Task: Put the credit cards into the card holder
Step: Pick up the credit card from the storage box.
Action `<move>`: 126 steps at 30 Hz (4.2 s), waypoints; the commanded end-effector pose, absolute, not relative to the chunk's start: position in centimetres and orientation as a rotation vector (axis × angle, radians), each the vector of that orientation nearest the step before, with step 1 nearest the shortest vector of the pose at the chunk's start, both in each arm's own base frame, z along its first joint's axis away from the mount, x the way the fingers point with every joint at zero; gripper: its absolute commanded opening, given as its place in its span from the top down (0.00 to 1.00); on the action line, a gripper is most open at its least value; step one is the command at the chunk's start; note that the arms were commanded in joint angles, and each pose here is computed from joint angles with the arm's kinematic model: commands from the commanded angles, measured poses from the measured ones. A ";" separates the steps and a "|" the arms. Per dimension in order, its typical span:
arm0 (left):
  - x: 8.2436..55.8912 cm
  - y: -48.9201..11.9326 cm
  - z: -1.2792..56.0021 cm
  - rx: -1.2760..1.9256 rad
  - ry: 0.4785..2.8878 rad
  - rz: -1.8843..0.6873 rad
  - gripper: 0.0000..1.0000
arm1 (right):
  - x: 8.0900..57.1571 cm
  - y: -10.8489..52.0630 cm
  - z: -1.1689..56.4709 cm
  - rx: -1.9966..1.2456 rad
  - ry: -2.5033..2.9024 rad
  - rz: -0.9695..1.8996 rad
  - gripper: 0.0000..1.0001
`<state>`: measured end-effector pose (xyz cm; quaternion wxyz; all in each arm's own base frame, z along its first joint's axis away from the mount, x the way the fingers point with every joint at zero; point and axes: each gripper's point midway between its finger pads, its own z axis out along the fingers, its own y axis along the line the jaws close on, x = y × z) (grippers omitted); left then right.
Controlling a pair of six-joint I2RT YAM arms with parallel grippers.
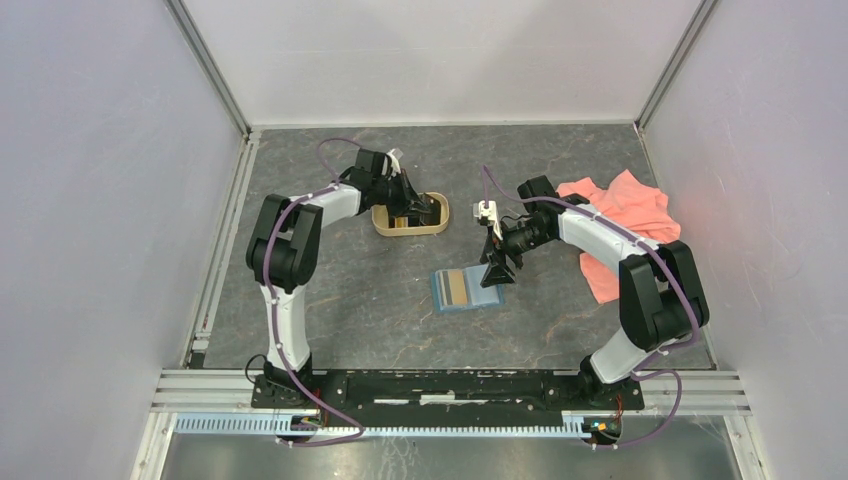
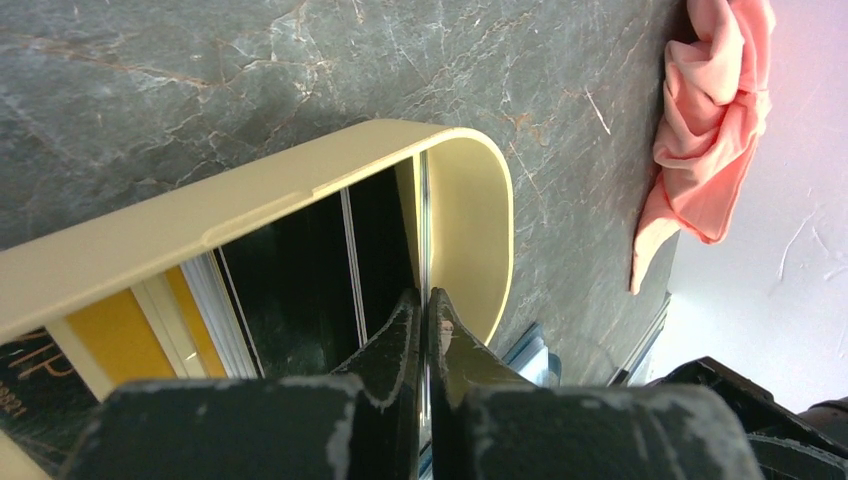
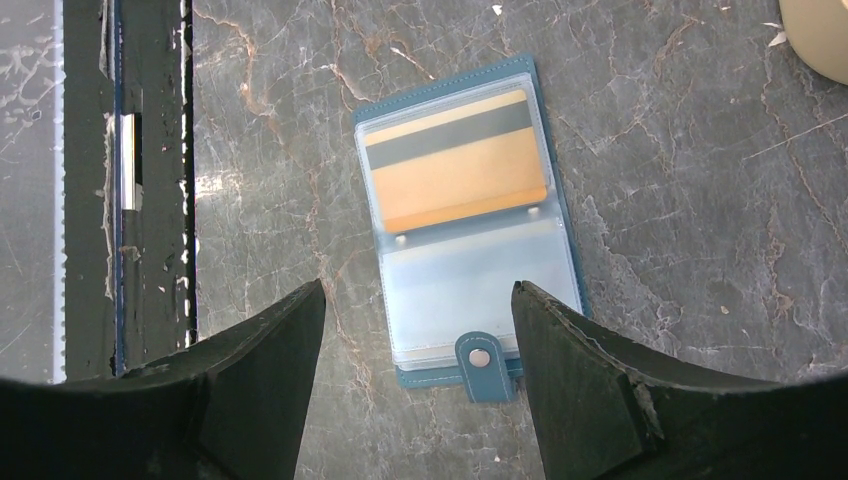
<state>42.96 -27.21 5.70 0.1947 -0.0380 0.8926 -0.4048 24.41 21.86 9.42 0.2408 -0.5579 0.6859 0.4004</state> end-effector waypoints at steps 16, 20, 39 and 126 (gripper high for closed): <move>43.4 -26.7 8.4 -0.082 2.313 -1.268 0.96 | 37.2 27.9 17.7 -1.197 1.705 0.973 0.23; 43.8 -26.7 7.8 -0.091 2.306 -1.267 0.96 | 41.4 31.0 17.6 -0.988 1.767 0.987 0.25; 43.6 -26.4 6.2 -0.103 2.281 -1.306 0.93 | 45.1 33.9 9.7 -0.954 2.004 0.822 0.24; 33.2 -20.9 23.3 0.078 1.588 -1.371 0.98 | 35.5 28.4 25.4 -1.310 1.534 0.907 0.27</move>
